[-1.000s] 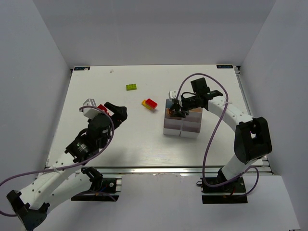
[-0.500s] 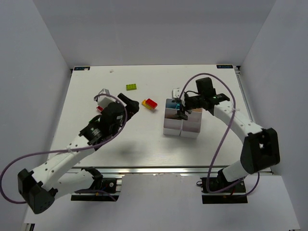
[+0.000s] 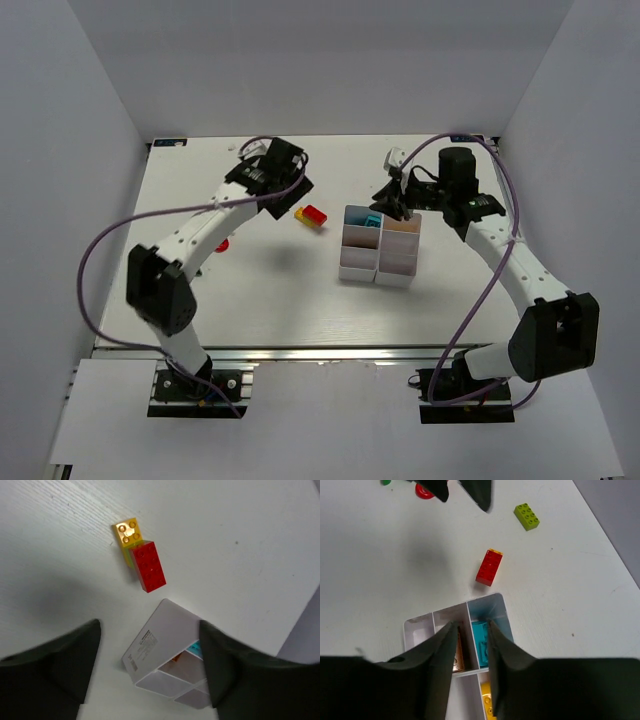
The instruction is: Sort the legos into containers by color
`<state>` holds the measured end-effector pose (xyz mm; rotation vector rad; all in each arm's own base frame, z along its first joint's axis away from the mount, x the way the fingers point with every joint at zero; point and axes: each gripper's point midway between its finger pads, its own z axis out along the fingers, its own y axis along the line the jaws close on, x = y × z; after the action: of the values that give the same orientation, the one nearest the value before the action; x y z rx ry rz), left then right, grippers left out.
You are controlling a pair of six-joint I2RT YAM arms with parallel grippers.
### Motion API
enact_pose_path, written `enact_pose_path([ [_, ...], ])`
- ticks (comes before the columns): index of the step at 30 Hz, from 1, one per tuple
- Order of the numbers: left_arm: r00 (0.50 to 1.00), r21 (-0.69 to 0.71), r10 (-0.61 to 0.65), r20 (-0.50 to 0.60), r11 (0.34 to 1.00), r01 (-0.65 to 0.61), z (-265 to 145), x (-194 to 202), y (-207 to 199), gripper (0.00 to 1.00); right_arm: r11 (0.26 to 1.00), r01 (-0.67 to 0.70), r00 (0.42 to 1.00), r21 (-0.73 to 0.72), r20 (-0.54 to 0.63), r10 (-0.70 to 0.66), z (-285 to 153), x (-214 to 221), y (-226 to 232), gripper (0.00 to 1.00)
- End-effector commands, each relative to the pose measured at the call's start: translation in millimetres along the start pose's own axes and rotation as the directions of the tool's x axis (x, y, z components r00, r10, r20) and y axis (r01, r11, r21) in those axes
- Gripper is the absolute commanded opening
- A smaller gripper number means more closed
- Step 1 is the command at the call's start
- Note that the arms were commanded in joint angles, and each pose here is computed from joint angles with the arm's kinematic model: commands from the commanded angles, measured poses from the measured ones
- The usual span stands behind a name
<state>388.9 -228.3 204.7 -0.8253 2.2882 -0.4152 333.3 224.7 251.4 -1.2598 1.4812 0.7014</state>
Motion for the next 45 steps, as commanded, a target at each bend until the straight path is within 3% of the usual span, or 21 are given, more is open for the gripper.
enact_pose_path([
  [1,0.986,-0.111,0.06,-0.153,0.991,-0.077,10.1,24.1,16.8,0.96,0.999,-0.036,0.998,-0.007,0.044,0.036,-7.4,-11.4,10.5,0.39],
  [12,0.976,-0.079,0.019,-0.216,0.996,-0.037,63.3,37.0,-1.7,0.98,0.996,-0.075,0.996,0.057,0.054,0.072,-19.4,-8.1,-1.0,0.43],
  [34,0.976,-0.198,0.057,-0.211,0.975,-0.1,129.2,43.7,3.5,0.85,0.989,-0.133,0.99,0.062,0.058,0.129,-21.8,3.6,-2.6,0.43],
  [40,0.977,-0.23,0.063,-0.205,0.967,-0.111,142.6,46.0,12.3,0.78,0.989,-0.133,0.99,0.065,0.057,0.129,-22.3,5.0,-1.5,0.43],
  [45,0.981,-0.232,0.065,-0.185,0.967,-0.108,147.5,41.7,11.3,0.65,0.988,-0.139,0.989,0.063,0.054,0.136,-22.4,6.7,-0.7,0.43],
])
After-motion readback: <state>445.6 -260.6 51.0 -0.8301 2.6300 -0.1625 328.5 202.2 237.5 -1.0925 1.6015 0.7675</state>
